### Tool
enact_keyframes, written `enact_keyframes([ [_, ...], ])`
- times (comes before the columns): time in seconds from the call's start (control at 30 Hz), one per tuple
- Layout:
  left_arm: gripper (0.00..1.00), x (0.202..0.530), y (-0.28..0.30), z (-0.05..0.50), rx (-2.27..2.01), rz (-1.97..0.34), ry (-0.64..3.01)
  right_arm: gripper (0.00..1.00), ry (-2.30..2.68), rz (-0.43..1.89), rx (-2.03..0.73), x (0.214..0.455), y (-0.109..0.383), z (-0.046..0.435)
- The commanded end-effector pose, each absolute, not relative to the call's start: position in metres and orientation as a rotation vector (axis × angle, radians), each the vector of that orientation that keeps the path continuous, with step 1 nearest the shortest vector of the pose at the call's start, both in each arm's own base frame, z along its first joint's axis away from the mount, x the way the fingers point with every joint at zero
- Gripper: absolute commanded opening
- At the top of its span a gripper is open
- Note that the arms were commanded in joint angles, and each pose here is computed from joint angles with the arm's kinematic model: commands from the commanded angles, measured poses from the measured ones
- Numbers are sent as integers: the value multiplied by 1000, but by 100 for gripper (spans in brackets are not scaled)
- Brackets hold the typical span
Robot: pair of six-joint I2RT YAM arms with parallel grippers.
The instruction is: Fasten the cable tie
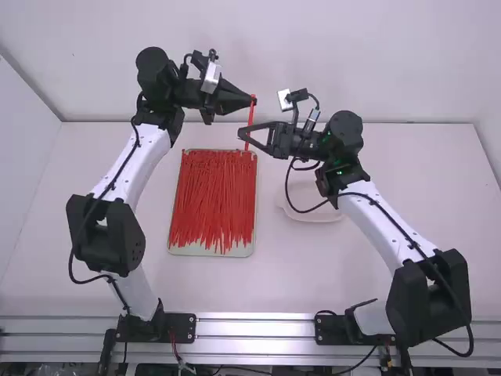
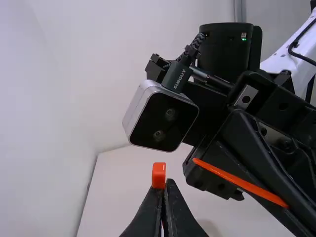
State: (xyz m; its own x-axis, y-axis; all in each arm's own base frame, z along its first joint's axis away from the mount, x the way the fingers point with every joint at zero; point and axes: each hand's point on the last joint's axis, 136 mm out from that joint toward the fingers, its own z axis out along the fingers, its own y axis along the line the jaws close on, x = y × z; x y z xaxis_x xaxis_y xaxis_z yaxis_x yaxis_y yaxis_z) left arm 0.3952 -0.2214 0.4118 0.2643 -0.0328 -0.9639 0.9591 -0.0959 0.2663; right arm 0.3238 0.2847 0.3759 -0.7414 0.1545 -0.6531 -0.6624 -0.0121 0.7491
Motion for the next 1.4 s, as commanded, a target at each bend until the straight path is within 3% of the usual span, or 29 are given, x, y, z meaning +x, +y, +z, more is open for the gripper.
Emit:
enact_keyframes([
  [0.0,2,390,-223,413,1407,-1081,916,0,1656,1805,-549,323,284,389],
  [1.37,2,382,-229,420,1421,-1084,894,0,1661,1758,-492,338,272,386],
])
